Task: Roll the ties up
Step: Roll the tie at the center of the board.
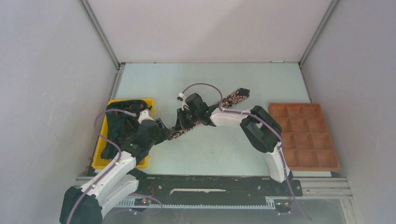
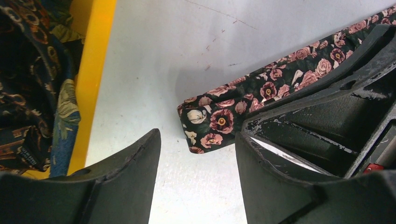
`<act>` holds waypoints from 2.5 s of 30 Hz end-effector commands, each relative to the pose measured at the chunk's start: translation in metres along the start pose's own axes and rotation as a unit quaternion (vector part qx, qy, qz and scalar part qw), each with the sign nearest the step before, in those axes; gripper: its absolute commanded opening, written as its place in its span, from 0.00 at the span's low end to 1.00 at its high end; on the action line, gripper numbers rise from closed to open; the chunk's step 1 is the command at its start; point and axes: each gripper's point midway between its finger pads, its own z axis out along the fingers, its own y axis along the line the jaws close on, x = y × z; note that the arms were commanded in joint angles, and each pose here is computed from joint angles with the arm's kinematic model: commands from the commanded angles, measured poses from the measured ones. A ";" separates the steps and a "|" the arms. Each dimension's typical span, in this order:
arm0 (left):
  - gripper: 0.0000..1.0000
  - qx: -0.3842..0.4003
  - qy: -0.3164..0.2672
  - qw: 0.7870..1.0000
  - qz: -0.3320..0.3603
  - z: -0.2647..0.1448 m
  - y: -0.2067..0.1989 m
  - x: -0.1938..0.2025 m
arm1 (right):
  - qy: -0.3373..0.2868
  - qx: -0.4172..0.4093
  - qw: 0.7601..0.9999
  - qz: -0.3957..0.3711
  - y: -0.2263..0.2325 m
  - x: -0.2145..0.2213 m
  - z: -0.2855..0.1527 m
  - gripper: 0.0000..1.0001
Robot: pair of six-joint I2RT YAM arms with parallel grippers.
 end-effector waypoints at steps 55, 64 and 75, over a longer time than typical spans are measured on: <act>0.21 0.064 0.056 0.994 -0.067 0.054 -0.009 0.031 | 0.003 0.012 1.000 0.017 -0.040 0.005 0.014 0.15; 0.00 0.043 0.064 0.995 -0.060 0.047 -0.005 0.029 | -0.007 0.003 1.000 0.008 -0.028 0.000 0.007 0.15; 0.00 0.025 0.077 0.995 -0.054 0.027 -0.006 0.020 | -0.019 0.004 1.000 -0.012 -0.015 -0.004 0.000 0.28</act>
